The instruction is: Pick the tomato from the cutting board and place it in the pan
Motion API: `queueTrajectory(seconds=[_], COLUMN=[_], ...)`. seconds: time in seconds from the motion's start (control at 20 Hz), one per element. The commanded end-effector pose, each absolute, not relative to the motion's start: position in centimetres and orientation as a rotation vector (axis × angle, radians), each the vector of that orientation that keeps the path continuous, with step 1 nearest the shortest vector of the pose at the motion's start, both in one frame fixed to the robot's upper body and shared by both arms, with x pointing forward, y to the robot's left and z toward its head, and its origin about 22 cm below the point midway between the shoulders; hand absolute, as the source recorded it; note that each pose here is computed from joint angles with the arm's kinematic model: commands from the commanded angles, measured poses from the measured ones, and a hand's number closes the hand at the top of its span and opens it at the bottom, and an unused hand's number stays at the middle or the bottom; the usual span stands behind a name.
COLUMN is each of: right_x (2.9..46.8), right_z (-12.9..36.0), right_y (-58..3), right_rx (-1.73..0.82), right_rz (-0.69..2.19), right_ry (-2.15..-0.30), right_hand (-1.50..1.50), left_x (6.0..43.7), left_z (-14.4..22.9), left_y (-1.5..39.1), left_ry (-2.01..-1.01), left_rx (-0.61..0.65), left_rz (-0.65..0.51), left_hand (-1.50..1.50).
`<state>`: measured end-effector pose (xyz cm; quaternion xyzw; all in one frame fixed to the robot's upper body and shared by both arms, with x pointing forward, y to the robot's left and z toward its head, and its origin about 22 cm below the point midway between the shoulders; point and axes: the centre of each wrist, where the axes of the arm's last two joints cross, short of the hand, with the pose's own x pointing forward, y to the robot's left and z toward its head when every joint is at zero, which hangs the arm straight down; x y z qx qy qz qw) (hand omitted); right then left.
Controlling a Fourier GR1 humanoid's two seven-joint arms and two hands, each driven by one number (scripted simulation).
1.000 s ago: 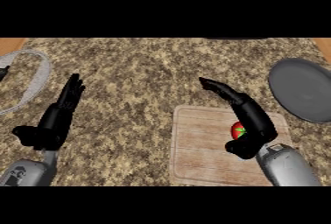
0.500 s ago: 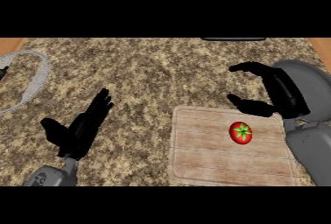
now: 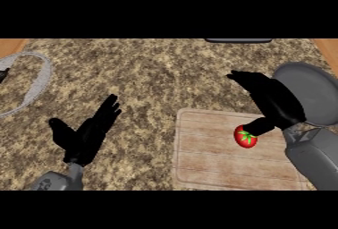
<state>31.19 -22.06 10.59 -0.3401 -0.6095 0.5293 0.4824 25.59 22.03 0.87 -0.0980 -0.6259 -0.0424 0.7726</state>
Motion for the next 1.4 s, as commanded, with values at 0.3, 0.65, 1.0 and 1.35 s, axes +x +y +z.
queueTrajectory(seconds=[0.3,0.65,1.0,1.35], right_x=[30.4,30.1,29.9,29.7], right_z=[9.4,8.1,7.3,6.2], right_y=[-14.1,-7.4,-3.8,-7.1], right_rx=[-1.103,-1.058,-1.033,-1.155], right_rz=[1.733,1.841,1.746,1.763], right_ry=[-0.673,-0.334,-0.304,-0.224], right_hand=[-1.5,-1.5,-1.5,-1.5], left_x=[25.8,26.7,25.8,24.6], left_z=[1.1,0.6,1.0,0.6], left_y=[21.5,21.7,21.8,21.3], left_ry=[-1.348,-1.366,-1.357,-1.34], left_rx=[-0.232,-0.22,-0.219,-0.229], left_rz=[-0.095,-0.083,-0.074,-0.064], left_hand=[0.0,0.0,0.0,0.0])
